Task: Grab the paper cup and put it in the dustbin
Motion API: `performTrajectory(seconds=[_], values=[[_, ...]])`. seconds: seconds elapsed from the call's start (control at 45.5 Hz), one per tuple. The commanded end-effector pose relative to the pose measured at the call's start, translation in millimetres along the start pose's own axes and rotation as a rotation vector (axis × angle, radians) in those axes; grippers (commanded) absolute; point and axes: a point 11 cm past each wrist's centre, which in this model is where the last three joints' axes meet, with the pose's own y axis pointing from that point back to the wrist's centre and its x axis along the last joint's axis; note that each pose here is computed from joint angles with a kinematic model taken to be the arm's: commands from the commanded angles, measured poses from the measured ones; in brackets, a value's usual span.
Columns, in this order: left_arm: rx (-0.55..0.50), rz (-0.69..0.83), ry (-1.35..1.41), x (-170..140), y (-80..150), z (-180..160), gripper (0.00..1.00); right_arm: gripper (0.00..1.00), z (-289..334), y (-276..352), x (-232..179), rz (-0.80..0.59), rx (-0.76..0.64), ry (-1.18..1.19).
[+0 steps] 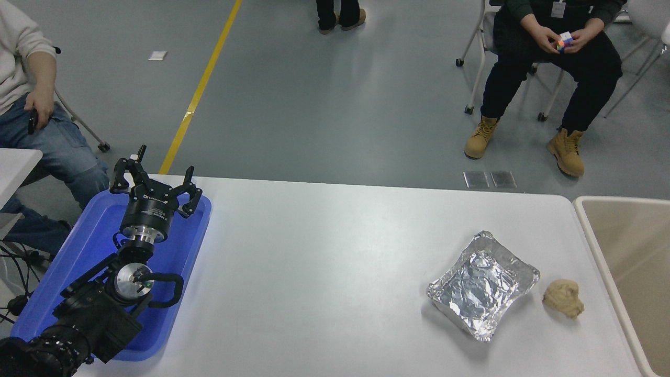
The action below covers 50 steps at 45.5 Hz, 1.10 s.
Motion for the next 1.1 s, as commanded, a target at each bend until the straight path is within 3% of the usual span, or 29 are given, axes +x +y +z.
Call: performTrajectory(seconds=[0.0, 0.527, 0.615, 0.747, 0.945, 1.077], values=[[0.0, -0.001, 0.0, 0, 0, 0, 1.0, 0.0, 11, -6, -60, -0.033, -0.03, -0.043], [0.0, -0.001, 0.0, 0, 0, 0, 1.0, 0.0, 4, -6, -75, -0.056, -0.017, -0.071], [0.0, -0.001, 0.0, 0, 0, 0, 1.0, 0.3, 1, -6, -75, -0.055, -0.012, -0.087], [0.0, -0.001, 0.001, 0, 0, -1, 1.0, 1.0, -4, -6, -64, -0.021, 0.001, -0.105], [0.0, -0.001, 0.0, 0, 0, 0, 1.0, 1.0, -21, -7, -49, 0.008, 0.048, -0.037], [0.0, -0.001, 0.001, 0, 0, -1, 1.0, 1.0, -47, -5, -17, 0.053, 0.103, -0.003]])
